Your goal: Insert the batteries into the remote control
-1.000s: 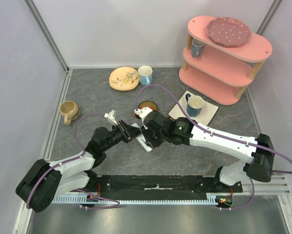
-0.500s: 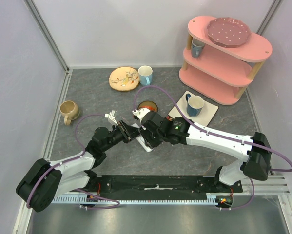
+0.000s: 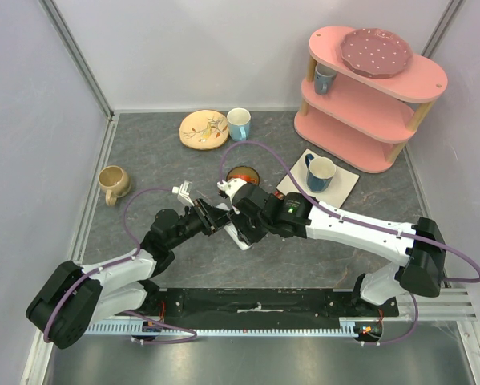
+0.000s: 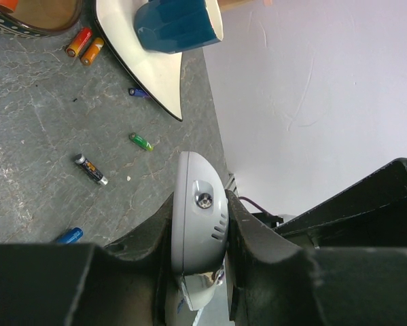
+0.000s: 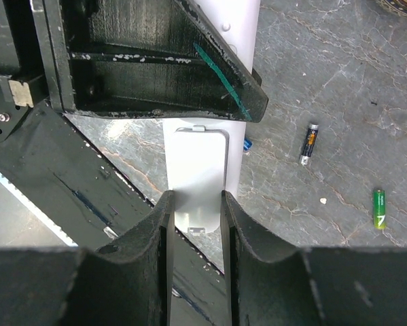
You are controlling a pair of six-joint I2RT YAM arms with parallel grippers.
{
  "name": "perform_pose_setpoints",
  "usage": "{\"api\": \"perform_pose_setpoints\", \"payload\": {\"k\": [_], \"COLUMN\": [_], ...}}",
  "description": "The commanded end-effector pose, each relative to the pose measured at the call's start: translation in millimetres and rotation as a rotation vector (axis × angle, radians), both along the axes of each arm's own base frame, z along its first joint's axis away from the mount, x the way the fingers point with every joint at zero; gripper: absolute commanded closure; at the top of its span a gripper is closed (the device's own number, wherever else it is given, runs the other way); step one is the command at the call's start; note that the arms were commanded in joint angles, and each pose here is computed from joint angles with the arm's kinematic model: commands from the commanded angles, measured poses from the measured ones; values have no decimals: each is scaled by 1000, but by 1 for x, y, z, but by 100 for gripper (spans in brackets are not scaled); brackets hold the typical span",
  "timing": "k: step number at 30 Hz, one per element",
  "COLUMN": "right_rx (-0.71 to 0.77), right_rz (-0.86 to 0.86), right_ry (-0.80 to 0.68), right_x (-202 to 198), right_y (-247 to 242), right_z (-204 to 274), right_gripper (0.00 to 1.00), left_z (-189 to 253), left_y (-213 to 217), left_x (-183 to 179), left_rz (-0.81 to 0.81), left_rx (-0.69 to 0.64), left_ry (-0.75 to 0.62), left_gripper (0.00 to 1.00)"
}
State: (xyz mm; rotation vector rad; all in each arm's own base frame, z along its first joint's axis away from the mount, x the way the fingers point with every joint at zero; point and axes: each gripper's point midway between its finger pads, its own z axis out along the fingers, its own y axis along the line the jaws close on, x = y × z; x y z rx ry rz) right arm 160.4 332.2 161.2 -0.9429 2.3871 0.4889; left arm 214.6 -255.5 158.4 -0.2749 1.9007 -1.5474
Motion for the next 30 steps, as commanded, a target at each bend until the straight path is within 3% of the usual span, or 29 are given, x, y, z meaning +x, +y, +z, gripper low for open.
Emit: {"api": "perform_pose_setpoints", "payload": {"k": [1,30], "right_rx": [10,-41], "right_rz": [31,20], "right_ry": [3,-40], "right_x": [-4,6], "right_y": [5,1], "right_z": [9,6], "right_gripper": [100,100], "left_z": [28,44], "left_y": [-5,-14], "left_x": [0,-21], "left_rz": [-25,-147], "left_rx": [-52,-119], "left_ry": [-103,-169], "left_gripper": [98,98]}}
